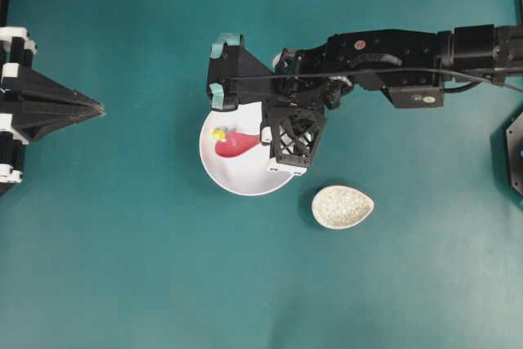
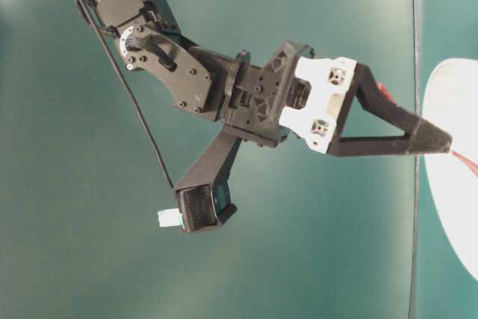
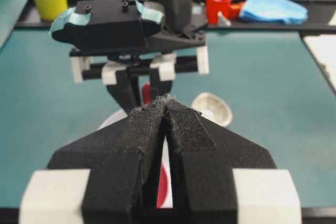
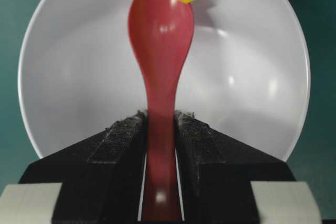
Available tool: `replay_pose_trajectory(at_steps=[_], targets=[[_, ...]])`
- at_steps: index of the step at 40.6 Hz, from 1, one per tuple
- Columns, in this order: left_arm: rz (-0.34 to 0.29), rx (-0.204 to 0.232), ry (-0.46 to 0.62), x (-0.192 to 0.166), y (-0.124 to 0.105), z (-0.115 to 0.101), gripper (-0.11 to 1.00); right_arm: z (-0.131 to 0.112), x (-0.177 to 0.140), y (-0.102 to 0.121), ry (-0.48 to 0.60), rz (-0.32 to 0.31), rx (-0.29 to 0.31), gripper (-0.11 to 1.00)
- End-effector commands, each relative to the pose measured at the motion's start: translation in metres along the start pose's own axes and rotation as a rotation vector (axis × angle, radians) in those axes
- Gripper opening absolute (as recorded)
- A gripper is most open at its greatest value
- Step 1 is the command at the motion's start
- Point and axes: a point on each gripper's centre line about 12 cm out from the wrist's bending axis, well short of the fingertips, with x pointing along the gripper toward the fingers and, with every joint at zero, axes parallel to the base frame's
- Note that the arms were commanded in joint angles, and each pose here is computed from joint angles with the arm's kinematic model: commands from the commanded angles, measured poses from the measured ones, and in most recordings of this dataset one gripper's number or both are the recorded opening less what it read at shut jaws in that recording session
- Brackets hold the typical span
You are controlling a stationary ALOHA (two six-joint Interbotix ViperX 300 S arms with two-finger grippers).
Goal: Scoop the yellow hexagonal prism block from the bowl with a spoon using the right arm.
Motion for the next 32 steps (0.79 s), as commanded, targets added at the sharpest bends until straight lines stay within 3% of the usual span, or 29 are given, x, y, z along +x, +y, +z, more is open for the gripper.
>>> replay_pose_trajectory(at_steps=[1,32], targets=[[0.000,0.002,-0.035,0.001,0.000,0.013,0.00,0.006,-0.010,0.002,-0.035,0.000,-0.005,0.24],[0.000,0.002,-0.038,0.000,0.000,0.014,0.00,-0.010,-0.015,-0.002,-0.171,-0.022,0.070,0.24]])
